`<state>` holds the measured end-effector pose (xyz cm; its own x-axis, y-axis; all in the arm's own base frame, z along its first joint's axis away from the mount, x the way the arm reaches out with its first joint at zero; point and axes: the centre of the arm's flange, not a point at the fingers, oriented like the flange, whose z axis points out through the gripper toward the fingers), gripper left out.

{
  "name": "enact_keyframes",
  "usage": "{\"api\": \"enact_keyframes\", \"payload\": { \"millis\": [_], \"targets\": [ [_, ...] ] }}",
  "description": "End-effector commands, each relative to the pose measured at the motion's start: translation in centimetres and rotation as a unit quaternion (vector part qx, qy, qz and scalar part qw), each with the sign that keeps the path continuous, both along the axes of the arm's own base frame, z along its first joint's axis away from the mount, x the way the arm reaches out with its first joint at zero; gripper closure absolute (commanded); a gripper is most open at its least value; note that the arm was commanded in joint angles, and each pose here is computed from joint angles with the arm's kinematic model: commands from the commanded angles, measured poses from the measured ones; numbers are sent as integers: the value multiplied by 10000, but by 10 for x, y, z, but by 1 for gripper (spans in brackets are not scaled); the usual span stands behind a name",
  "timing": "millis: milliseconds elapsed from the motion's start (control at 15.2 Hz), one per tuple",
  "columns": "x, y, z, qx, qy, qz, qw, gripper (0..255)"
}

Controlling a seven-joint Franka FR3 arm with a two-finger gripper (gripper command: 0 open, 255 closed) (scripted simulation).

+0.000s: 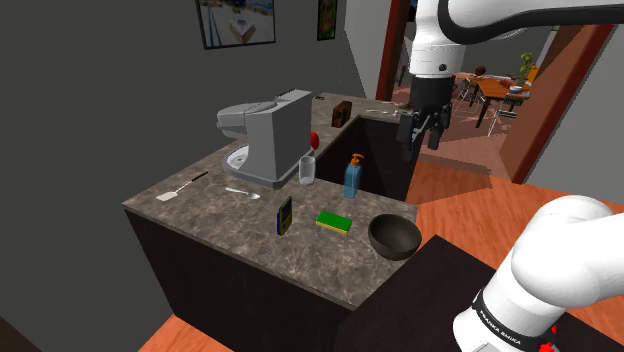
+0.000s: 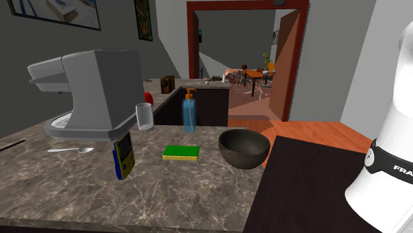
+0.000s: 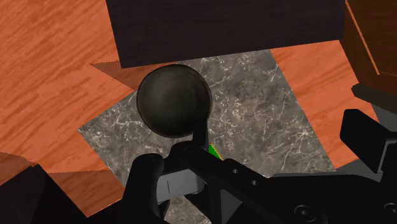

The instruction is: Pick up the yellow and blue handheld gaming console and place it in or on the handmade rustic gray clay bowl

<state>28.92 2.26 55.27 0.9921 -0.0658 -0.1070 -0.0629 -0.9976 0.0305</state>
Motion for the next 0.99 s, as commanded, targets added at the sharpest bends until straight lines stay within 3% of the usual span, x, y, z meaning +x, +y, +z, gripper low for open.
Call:
{"api": "enact_keyframes", "payload": {
  "millis": [0,462,924],
  "targets": [
    [0,0,0,0,0,0,10000,0],
    [53,37,-61,26,-103,-591,9982,0],
    [112,67,-122,52,-206,-1179,9928,0]
  ]
}}
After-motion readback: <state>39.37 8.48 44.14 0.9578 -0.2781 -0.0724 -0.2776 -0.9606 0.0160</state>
